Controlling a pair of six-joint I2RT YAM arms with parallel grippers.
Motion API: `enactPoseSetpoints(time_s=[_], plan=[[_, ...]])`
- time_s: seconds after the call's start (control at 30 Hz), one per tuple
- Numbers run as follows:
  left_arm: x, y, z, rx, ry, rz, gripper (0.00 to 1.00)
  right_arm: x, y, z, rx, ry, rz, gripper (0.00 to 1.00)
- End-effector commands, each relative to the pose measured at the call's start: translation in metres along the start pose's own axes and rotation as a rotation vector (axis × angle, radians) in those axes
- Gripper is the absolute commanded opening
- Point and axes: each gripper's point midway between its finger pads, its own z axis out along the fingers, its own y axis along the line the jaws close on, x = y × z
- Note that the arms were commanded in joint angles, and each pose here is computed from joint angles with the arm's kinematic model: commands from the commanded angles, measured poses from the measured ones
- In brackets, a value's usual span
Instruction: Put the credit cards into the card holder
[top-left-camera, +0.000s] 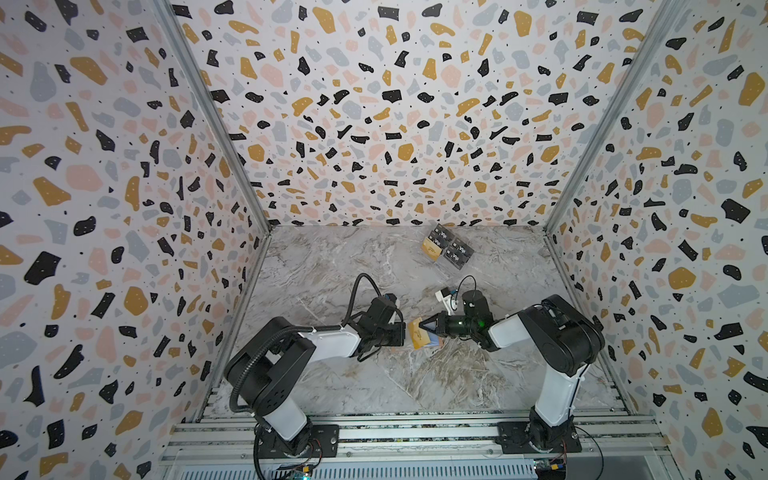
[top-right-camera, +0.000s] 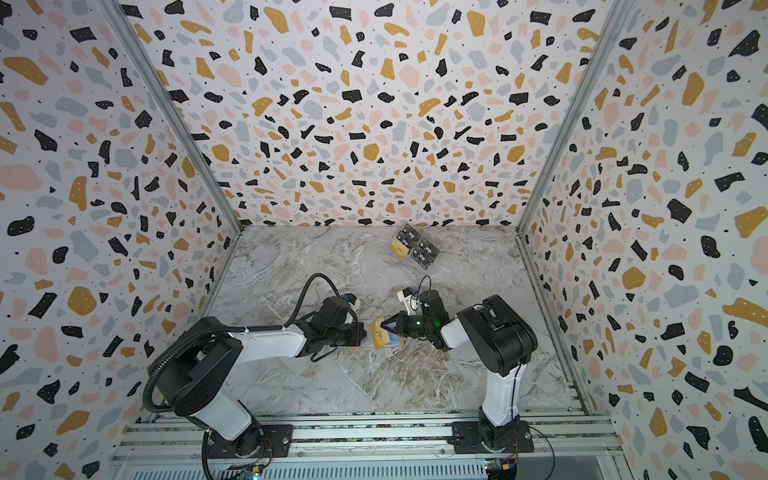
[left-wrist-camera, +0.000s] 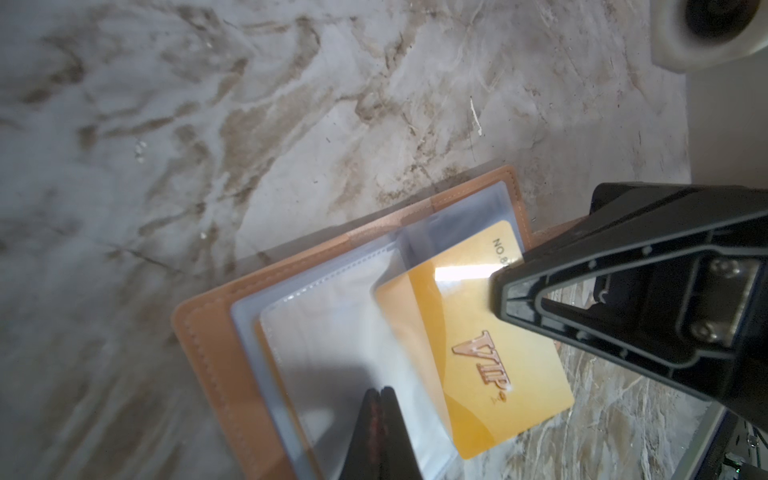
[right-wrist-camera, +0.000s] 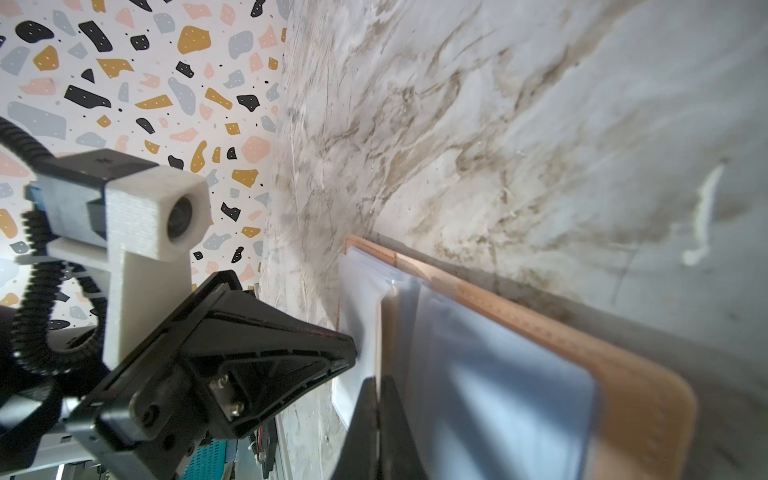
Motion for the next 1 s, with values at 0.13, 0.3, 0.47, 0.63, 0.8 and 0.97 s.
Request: enactPoseSetpoints(time_s=[0.13,0.3,0.47,0.63,0.8,0.97], plan=[[0.005,0.003,-0.004,-0.009,0.011,-0.003,0.0,-0.015,0.012,-0.001,-0.034,-0.015,-0.077,0.0],[0.004,0.003,-0.006,-0.009,0.003,-0.005,0.0,-0.015,0.011,0.001,-0.042,-0.01,-0.073,0.0],[0.007,0.001,-0.006,0.009,0.015,-0.01,0.0,-0.015,0.009,0.003,-0.044,0.0,-0.089,0.0],[0.006,0.0,-0.009,0.016,0.014,-0.017,0.0,-0.014,0.006,0.006,-0.033,0.021,-0.104,0.0],[-0.003,0.003,-0.017,-0.018,-0.015,-0.03,0.05,-0.015,0.009,0.006,-0.045,0.033,-0.113,0.0],[-0.012,0.009,-0.023,-0.073,-0.04,-0.038,0.14,-0.018,0.011,0.008,-0.051,0.045,-0.112,0.0]])
